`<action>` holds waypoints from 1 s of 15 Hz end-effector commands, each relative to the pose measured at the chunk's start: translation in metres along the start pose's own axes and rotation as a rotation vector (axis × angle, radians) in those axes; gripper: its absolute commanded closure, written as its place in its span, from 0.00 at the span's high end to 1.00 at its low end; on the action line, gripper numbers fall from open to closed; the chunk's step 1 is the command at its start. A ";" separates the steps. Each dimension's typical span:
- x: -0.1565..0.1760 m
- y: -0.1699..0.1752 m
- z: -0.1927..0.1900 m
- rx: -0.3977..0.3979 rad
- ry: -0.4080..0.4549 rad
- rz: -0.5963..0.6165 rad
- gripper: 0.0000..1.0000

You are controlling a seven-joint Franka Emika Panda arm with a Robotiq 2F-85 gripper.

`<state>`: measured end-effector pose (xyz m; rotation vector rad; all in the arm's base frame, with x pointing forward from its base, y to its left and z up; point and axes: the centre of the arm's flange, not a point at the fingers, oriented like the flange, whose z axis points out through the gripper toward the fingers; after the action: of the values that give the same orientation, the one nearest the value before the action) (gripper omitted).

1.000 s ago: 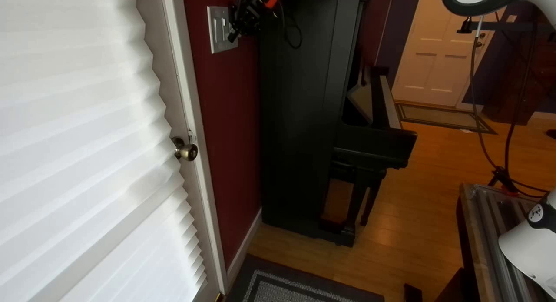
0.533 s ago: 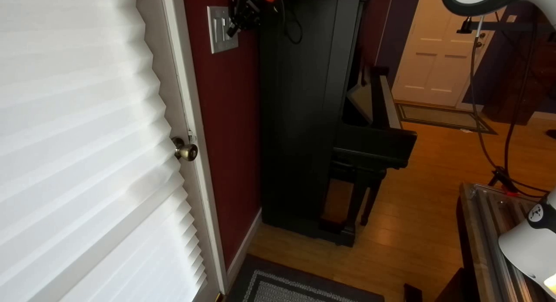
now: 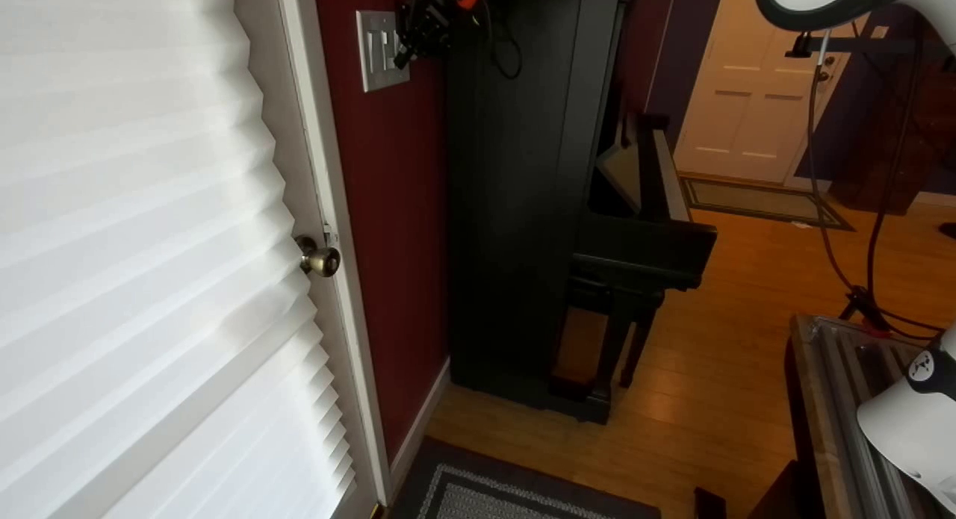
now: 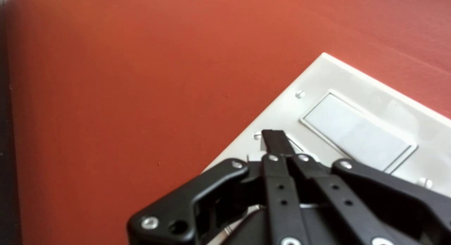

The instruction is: Press the middle switches on the wall socket.

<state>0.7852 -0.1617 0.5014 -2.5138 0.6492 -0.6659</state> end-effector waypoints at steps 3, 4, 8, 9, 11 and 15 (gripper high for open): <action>0.020 -0.003 0.004 0.005 0.048 0.009 0.00; 0.021 -0.003 0.005 -0.002 0.058 0.005 0.00; 0.023 -0.003 0.007 0.010 0.067 0.008 0.00; 0.023 -0.003 0.008 0.013 0.065 0.010 0.00; 0.024 -0.003 0.010 0.015 0.075 0.009 0.00; 0.027 -0.004 0.013 0.020 0.080 0.005 0.00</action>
<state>0.7908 -0.1656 0.4999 -2.5008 0.6634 -0.7336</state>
